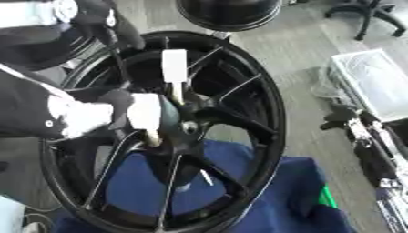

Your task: Pull the pin out of the wheel hub.

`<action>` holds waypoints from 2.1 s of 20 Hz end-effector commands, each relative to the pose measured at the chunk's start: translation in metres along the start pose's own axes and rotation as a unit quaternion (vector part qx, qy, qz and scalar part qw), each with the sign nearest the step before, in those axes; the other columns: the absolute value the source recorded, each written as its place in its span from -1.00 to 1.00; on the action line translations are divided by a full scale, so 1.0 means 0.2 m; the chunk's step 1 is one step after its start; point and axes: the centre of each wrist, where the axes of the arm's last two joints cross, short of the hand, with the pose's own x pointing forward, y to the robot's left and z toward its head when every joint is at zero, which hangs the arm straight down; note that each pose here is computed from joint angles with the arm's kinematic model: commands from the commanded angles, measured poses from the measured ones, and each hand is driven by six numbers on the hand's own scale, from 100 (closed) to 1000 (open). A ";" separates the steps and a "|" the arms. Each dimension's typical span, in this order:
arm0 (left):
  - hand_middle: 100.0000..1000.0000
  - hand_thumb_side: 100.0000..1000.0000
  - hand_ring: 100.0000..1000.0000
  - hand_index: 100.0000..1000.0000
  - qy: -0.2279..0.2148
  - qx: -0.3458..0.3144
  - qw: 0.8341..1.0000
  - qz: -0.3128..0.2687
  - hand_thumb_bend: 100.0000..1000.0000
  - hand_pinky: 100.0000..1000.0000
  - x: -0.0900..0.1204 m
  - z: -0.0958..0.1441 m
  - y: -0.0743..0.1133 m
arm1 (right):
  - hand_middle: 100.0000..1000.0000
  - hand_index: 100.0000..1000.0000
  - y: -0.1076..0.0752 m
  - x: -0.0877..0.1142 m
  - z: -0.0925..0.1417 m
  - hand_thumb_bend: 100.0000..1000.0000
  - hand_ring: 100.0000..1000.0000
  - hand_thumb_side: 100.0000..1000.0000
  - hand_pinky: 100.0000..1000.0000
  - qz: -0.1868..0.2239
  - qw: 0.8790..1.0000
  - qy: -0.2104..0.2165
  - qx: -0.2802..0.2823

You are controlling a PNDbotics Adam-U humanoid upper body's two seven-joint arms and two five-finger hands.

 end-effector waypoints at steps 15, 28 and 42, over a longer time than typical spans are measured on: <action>0.60 0.31 0.67 0.75 0.053 -0.080 0.994 0.053 -0.34 0.74 -0.01 -0.15 -0.06 | 0.11 0.45 0.00 0.03 -0.02 -1.00 0.16 0.31 0.94 0.014 1.000 -0.004 0.017; 0.57 -0.42 0.66 0.74 0.074 -0.101 0.991 0.050 -0.20 0.76 -0.12 -0.25 -0.11 | 0.11 0.45 0.01 0.03 -0.02 -1.00 0.16 0.31 0.94 0.017 1.000 -0.001 0.023; 0.54 -0.40 0.65 0.71 0.092 -0.124 0.985 0.074 -0.28 0.73 -0.20 -0.35 -0.17 | 0.11 0.45 0.02 0.03 -0.03 -1.00 0.16 0.31 0.94 0.015 1.000 -0.002 0.028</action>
